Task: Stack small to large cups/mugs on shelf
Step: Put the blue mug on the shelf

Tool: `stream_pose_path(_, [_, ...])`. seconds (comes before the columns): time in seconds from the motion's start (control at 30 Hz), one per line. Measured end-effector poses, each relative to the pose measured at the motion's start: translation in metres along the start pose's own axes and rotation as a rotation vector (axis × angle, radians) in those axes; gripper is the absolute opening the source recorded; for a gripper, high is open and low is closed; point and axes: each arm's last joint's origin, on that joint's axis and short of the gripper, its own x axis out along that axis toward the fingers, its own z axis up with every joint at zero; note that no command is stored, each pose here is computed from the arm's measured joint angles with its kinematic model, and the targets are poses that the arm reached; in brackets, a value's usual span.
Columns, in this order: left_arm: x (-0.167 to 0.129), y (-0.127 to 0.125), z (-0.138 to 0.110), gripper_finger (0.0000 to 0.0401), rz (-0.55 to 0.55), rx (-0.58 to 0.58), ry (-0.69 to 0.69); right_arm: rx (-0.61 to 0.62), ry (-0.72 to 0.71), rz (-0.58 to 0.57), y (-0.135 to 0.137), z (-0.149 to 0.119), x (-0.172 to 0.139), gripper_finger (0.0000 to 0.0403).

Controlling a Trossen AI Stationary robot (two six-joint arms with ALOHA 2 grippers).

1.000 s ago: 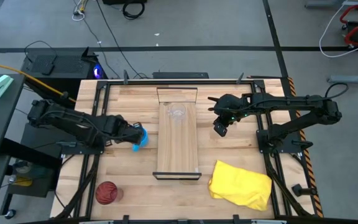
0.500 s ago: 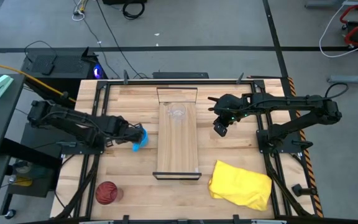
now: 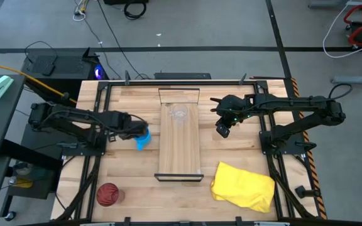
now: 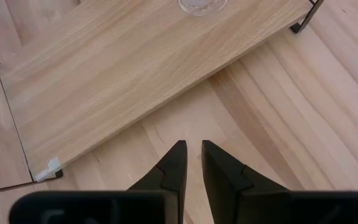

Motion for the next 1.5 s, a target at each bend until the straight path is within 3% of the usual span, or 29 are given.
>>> stream_pose_path(0.17, [0.002, -0.003, 0.008, 0.0017, -0.006, 0.102, -0.002, 0.000, 0.000, 0.000, 0.000, 0.000, 0.000, 0.0056])
stream_pose_path(0.37, [0.000, -0.012, 0.014, 0.0011, -0.072, 0.309, 0.037, 0.000, 0.000, 0.000, 0.000, 0.000, 0.000, 0.0056])
stream_pose_path(0.73, [-0.051, -0.037, 0.034, 0.0011, -0.211, 0.631, 0.080, 0.000, 0.000, 0.000, 0.000, 0.000, 0.000, 0.0056])
stream_pose_path(1.13, [-0.126, -0.041, 0.067, 0.0011, -0.257, 0.720, 0.017, 0.011, -0.001, 0.000, 0.000, 0.000, 0.000, 0.0056])
stream_pose_path(1.33, [-0.140, -0.055, 0.072, 0.0011, -0.293, 0.837, -0.016, 0.032, -0.015, 0.007, 0.001, 0.001, 0.000, 0.0056])
stream_pose_path(1.5, [-0.133, -0.082, 0.071, 0.0011, -0.251, 0.962, 0.020, 0.063, -0.026, 0.013, 0.001, 0.003, 0.000, 0.0056])
